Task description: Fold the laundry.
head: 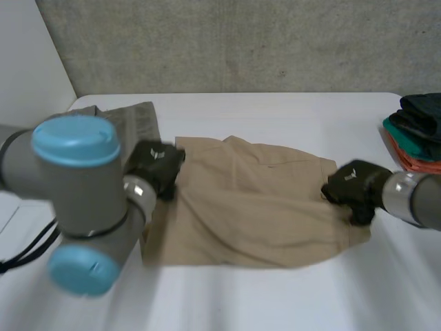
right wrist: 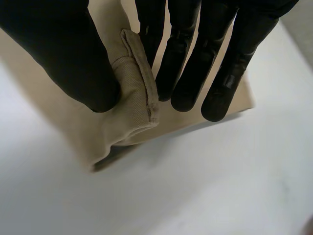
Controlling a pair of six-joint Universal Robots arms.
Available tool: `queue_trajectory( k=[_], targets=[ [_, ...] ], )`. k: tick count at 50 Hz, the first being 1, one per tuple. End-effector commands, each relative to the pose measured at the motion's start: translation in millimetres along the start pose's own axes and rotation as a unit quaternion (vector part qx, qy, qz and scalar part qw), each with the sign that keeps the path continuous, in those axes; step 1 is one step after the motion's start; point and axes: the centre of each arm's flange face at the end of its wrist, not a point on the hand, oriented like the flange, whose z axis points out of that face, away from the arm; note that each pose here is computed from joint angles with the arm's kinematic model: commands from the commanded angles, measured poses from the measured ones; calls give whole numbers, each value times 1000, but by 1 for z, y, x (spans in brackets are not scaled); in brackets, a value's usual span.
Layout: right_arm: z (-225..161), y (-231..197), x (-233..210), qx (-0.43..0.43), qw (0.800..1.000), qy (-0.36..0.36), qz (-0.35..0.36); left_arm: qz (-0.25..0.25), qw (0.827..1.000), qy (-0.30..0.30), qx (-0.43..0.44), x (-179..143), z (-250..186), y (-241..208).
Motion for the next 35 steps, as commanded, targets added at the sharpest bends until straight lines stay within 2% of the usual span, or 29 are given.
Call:
queue_trajectory(
  k=[1,2,3,4,6,7,8,9,11,12,13,14,17,19,20,21,22,23,25,26,27,28,32,35],
  targets=[
    [29,-47,56,131,978,165,14,47,978,-104,175,-37,59,-75],
    [29,-55,64,156,970,186,15,49,972,-117,197,-42,61,-85],
    [24,-76,85,223,945,239,18,51,964,-133,225,-48,61,-100],
    [20,-85,92,250,933,258,20,52,944,-163,281,-59,61,-125],
    [10,-105,110,317,899,303,20,44,920,-194,338,-72,57,-150],
    [-7,-124,127,380,857,348,20,38,907,-205,367,-75,53,-162],
    [-12,-130,133,402,841,363,19,32,884,-221,411,-82,45,-180],
    [-18,-136,138,421,825,377,19,28,872,-228,432,-85,38,-189],
    [-27,-144,145,445,801,401,25,22,849,-243,468,-93,24,-206],
    [-29,-146,147,446,798,405,25,18,839,-250,482,-97,14,-214],
    [-31,-148,148,448,796,406,25,17,839,-251,482,-98,12,-215],
    [-33,-151,146,445,801,400,27,18,842,-248,478,-97,10,-214],
    [-31,-149,139,427,819,381,35,20,871,-222,438,-88,12,-194],
    [-28,-142,131,399,843,359,46,17,898,-194,395,-80,12,-170],
    [-26,-139,129,391,849,352,49,14,904,-188,384,-79,10,-164],
    [-21,-131,120,367,868,329,57,11,913,-176,368,-75,9,-155],
    [-20,-128,117,358,875,320,59,9,919,-168,355,-73,8,-147],
    [-18,-124,112,346,885,306,62,3,936,-147,319,-65,8,-125],
    [-12,-108,94,304,914,258,75,-1,949,-129,288,-57,7,-106],
    [-10,-103,89,291,922,245,77,-4,961,-110,256,-48,5,-86],
    [-9,-99,84,278,929,231,79,-3,966,-101,238,-43,3,-76],
    [-7,-87,72,238,946,204,82,-3,971,-92,220,-38,1,-66],
    [-12,-65,47,147,976,150,59,-2,981,-73,181,-34,-21,-49],
    [-22,-60,38,114,984,133,37,-1,982,-69,174,-36,-40,-48]
  ],
)
